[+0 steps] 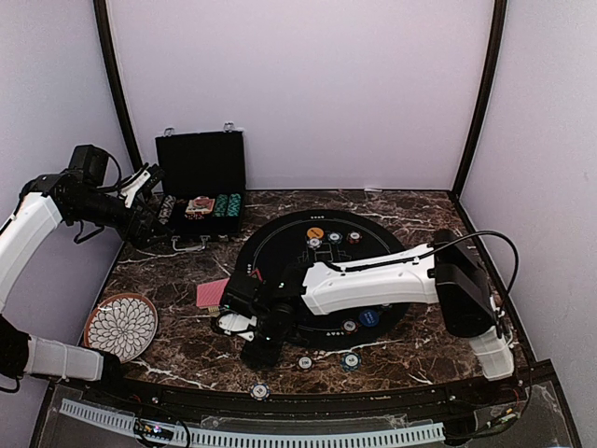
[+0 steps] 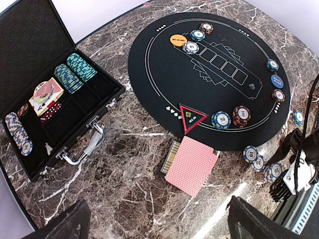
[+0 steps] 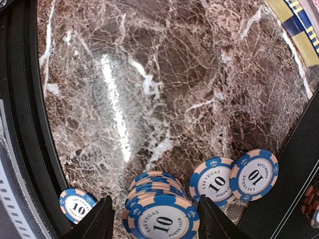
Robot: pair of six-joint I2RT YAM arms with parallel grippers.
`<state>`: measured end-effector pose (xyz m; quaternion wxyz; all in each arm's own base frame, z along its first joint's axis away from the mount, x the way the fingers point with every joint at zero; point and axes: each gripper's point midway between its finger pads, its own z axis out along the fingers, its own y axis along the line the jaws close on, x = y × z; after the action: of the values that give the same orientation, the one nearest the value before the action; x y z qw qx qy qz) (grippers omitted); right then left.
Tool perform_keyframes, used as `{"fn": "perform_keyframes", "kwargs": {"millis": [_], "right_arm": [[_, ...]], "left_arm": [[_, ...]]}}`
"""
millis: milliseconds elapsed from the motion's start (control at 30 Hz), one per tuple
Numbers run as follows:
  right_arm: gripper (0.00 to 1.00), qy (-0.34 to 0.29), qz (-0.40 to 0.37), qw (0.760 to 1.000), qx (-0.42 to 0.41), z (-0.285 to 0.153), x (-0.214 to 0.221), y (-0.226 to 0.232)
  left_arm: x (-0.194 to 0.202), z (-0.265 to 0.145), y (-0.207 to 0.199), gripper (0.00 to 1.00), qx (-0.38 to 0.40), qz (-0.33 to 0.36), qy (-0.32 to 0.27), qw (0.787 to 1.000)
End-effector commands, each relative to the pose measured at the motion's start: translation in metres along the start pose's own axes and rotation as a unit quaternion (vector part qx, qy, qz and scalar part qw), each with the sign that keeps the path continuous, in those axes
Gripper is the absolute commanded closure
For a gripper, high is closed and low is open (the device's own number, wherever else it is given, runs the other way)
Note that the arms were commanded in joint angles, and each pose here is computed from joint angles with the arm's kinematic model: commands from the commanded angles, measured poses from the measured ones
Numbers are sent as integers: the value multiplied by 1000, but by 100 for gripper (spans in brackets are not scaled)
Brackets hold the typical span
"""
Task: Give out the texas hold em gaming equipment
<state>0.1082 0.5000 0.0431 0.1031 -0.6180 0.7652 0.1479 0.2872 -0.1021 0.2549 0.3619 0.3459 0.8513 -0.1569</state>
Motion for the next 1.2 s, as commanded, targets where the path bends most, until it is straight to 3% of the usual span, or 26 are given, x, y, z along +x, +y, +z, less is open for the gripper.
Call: {"fn": "perform_keyframes", "kwargs": {"millis": [0,233,533,733,1167], "right_arm": [[44,-12,-10,1000,11,3,-10,2],[51,-17,-11,1000,6,0,-12,4],[84,-22,-10,1000,3,-5,-14,5],[98,-35,-8,999,5,-16,-22,6],[100,-110,30,993,35,-88,-57,-16]], "left_arm": [[0,-7,-7,1,4,6,-2,1000],[1,-6,-7,1,4,5,0,1000],[1,-6,-6,1,3,6,1,1000],[1,-7,-7,1,2,6,0,1000],[-2,-10,-7,1,2,8,-4,1000]]}}
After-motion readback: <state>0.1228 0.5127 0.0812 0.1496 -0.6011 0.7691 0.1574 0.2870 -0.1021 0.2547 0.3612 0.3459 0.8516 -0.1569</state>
